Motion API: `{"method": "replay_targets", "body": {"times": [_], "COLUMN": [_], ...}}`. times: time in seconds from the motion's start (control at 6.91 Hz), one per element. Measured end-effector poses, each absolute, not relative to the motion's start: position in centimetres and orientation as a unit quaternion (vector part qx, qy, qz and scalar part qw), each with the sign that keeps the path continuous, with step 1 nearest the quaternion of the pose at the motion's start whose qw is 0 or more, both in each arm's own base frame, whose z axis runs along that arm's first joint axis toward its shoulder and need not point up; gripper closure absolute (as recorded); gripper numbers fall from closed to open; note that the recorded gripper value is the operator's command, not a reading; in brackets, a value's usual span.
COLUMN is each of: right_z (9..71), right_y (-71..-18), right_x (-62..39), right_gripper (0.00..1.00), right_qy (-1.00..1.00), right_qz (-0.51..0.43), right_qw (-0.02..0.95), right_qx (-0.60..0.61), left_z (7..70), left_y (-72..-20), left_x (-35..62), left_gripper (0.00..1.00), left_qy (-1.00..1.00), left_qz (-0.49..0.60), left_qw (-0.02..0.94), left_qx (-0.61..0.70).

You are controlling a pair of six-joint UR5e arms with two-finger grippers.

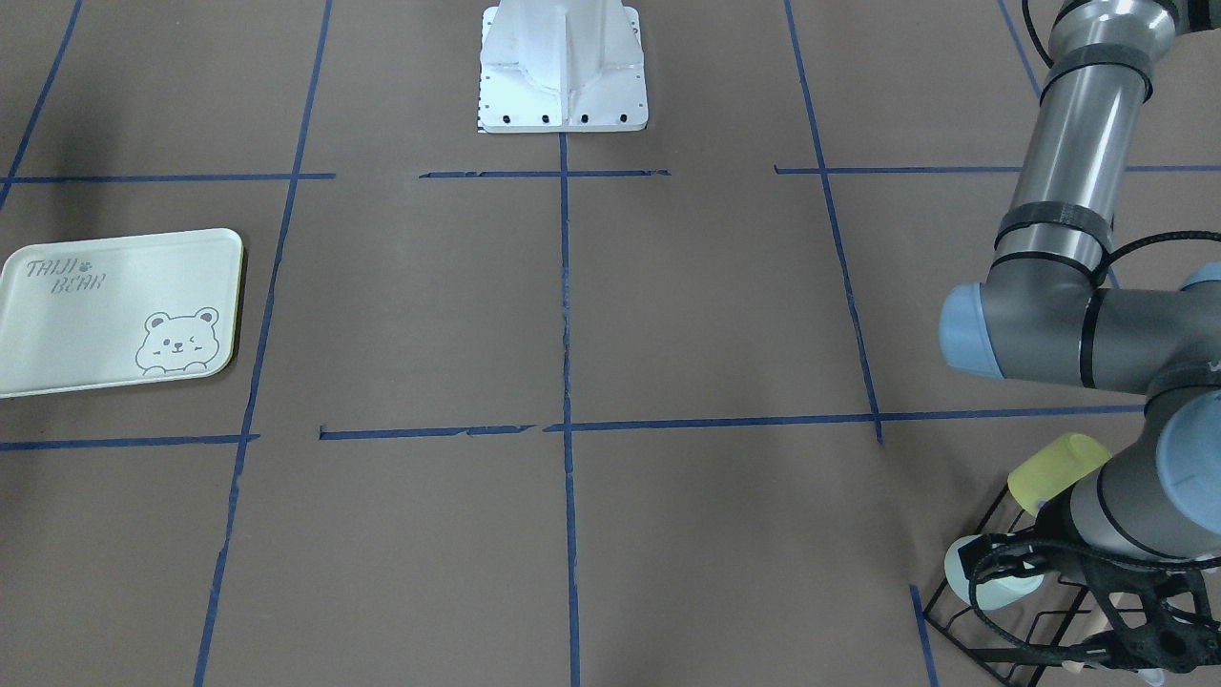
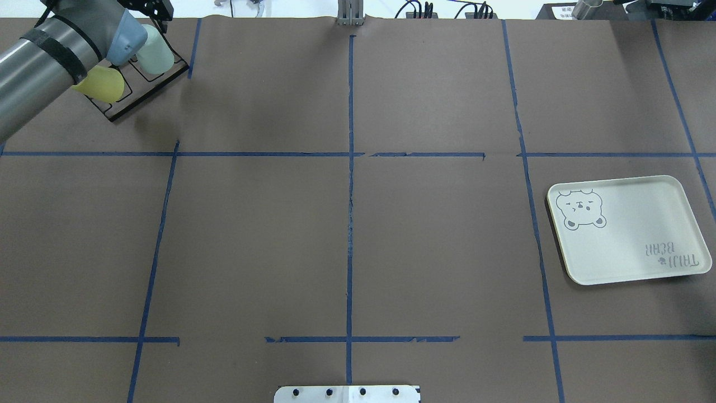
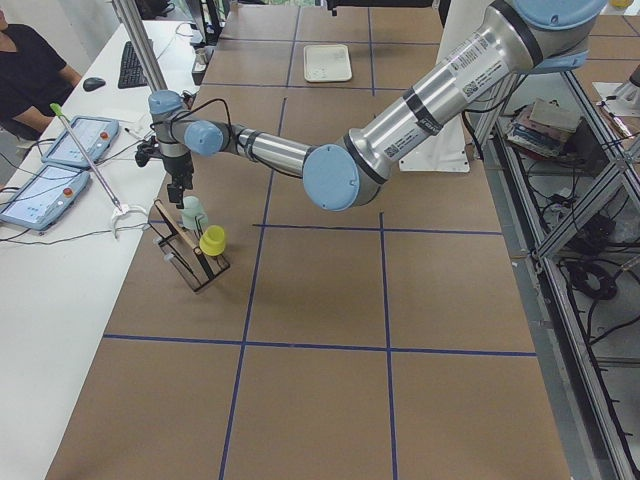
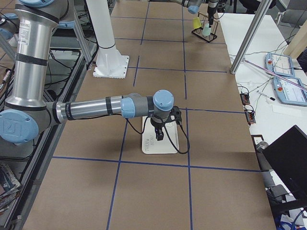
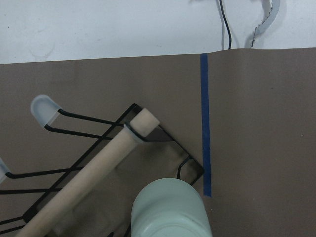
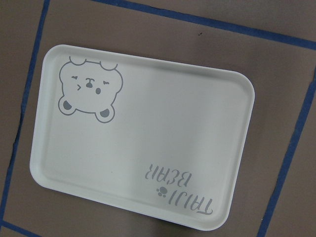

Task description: Left arm grabs green cup and hands to right arm on tray

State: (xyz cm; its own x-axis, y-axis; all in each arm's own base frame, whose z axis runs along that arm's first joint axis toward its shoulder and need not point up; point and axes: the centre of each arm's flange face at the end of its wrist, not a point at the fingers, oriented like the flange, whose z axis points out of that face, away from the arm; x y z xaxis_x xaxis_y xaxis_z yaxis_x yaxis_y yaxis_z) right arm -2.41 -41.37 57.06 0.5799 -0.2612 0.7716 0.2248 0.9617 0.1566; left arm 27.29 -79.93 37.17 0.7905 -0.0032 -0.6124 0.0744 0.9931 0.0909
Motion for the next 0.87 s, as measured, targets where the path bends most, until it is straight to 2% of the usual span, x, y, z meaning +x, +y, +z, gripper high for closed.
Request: {"method": "replay_targets", "body": {"times": [0.29, 0.87], "right_z": [57.25, 57.51], "right_y": [-41.37, -41.36], "right_x": [-2.53, -2.63], "right_gripper": [0.0, 0.0], "right_qy": [-0.437, -0.437], "right_qz": [-0.138, -0.138], "right_qw": [0.888, 0.889], "right_qx": [0.019, 0.016], "left_z": [37.94, 38.26], "left_y": [-79.62, -79.63], "left_x": [28.34, 28.6], "left_gripper": [0.09, 0.09], "left_qy": [0.322, 0.323], "left_qz": [-0.017, -0.014], "left_qw": [0.945, 0.945], "left_qx": [0.047, 0.049]}}
